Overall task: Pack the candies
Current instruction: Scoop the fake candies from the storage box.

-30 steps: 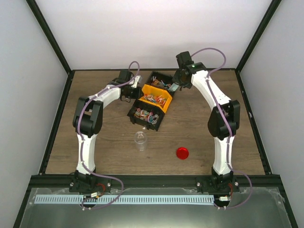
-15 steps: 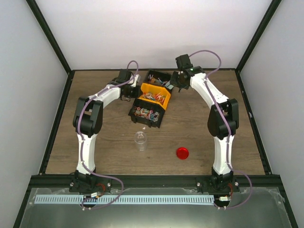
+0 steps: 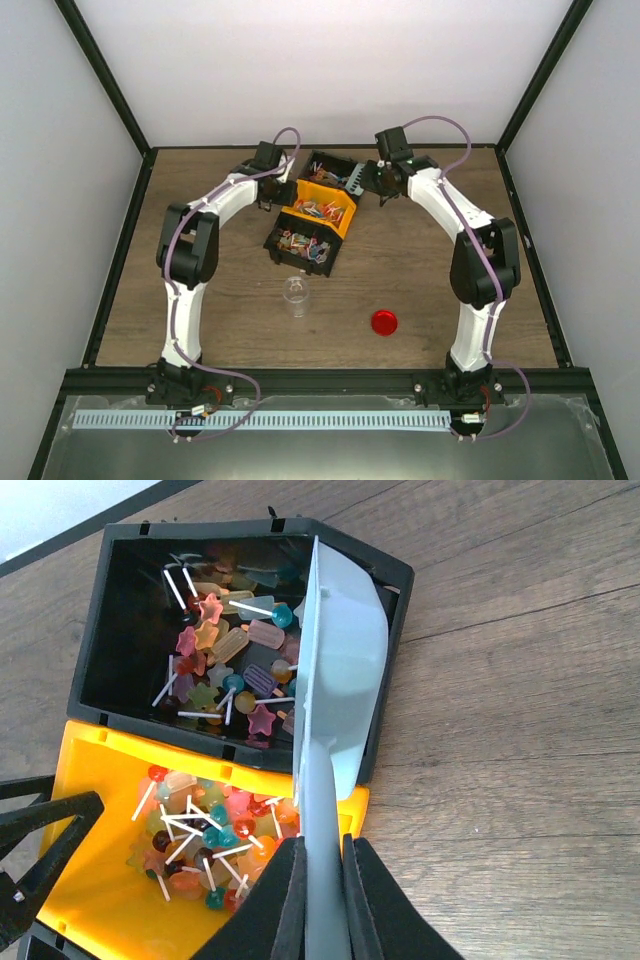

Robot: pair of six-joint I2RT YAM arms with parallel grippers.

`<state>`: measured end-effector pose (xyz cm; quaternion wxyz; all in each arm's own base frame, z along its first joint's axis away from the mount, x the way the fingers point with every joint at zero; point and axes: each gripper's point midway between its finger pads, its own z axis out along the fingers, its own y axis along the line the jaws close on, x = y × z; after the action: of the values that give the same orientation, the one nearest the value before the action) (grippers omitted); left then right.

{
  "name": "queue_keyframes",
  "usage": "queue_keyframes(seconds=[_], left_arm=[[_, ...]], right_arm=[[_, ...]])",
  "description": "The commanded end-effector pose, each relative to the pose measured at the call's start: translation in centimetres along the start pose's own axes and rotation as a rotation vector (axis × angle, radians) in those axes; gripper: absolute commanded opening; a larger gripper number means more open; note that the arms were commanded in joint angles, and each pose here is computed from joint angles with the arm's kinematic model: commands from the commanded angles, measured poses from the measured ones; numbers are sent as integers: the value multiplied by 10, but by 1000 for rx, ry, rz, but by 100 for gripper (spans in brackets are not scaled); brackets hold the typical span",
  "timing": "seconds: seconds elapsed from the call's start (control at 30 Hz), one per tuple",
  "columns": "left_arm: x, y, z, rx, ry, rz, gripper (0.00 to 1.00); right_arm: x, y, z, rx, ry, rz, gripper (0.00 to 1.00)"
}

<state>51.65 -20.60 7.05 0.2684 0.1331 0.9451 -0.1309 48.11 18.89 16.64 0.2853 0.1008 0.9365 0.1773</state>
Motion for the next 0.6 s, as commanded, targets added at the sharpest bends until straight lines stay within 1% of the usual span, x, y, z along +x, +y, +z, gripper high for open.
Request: queue_keyframes(seconds=[0.0, 0.03, 0.1, 0.23, 0.27, 0.47, 0.57], left_arm=[[-5, -1, 2, -70, 4, 55, 46], [-5, -5, 3, -64, 5, 65, 42], [-5, -8, 4, -65, 11, 82, 29], [-3, -8, 2, -65, 18, 98, 6], [-3, -8, 1, -65, 17, 101, 4], [0, -13, -3, -38, 17, 118, 4], [4, -17, -4, -17, 22, 124, 4]], right_arm=[[19, 13, -5, -29, 65, -39, 1], [18, 13, -5, -31, 66, -39, 1], [16, 17, -4, -37, 66, -44, 1], [13, 19, -1, -41, 72, -49, 1], [12, 20, -1, -46, 74, -50, 1], [14, 31, 0, -109, 81, -51, 1], [17, 31, 5, -105, 102, -39, 1]])
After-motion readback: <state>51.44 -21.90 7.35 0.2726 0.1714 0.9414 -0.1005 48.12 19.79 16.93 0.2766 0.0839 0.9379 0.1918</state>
